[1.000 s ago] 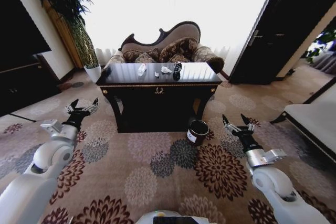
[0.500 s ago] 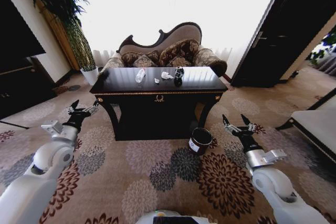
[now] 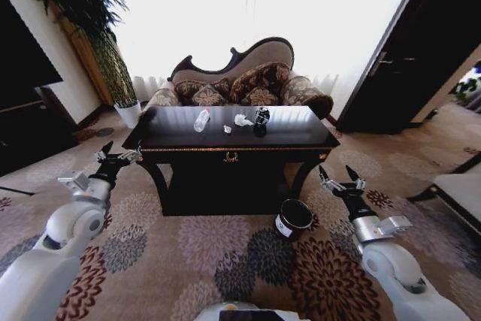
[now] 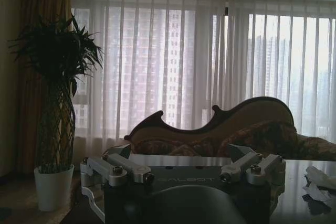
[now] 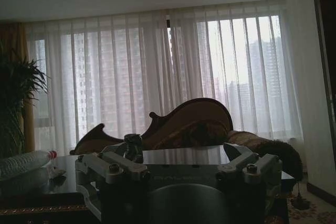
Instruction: Move to the front of the table and place the trash on the table into the trash bin.
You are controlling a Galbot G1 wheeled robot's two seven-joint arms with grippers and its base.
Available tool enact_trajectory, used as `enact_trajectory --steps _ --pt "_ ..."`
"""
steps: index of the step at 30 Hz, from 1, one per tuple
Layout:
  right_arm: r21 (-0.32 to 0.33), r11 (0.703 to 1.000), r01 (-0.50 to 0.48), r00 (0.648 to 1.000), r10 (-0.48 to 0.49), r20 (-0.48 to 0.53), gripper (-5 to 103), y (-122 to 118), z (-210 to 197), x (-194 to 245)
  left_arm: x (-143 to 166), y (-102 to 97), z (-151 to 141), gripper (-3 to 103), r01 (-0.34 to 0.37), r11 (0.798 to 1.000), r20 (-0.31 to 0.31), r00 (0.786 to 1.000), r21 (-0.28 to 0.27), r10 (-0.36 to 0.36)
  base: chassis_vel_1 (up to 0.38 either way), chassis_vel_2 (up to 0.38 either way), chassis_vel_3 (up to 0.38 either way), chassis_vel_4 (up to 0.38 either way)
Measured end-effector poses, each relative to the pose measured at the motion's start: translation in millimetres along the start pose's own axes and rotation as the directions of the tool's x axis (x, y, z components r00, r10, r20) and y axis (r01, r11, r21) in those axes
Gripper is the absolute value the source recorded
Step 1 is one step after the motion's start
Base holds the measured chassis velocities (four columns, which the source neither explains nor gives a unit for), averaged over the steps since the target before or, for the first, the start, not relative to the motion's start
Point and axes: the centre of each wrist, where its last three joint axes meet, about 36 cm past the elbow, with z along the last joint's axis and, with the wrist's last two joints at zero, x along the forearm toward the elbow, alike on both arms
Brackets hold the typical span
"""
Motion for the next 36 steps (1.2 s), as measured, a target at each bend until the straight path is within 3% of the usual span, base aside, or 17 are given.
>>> enact_trajectory --steps 17,24,27,31,36 --pt "-0.003 1.0 0.002 1.0 -0.002 0.007 100 3.6 -0.1 3.9 6.1 -8.2 -3.7 100 -0.026 1.0 0.002 1.0 0.017 0.026 -0.197 0.205 0.206 -0.21" --pt "-0.006 1.0 0.005 1.0 -0.004 0.017 100 5.6 2.4 4.9 10.8 -15.4 1.2 100 -0.083 0.996 -0.019 0.996 0.029 0.083 -0.051 0.066 0.045 -0.055" --pt "-0.002 1.0 0.0 1.0 0.0 0.012 100 6.3 6.3 8.6 10.6 -17.3 -0.6 100 -0.157 0.988 -0.045 0.987 0.004 0.157 0.0 0.0 0.0 0.0" --pt "-0.011 1.0 -0.005 1.0 0.005 0.013 100 8.4 8.7 10.0 -3.2 -10.6 0.6 100 -0.197 0.98 -0.082 0.977 -0.017 0.195 0.0 0.0 0.0 0.0" --pt "-0.051 0.999 -0.006 1.0 0.007 0.011 100 12.7 8.8 7.5 -22.1 8.7 4.7 100 -0.177 0.984 -0.122 0.978 -0.034 0.172 0.0 0.0 0.0 0.0"
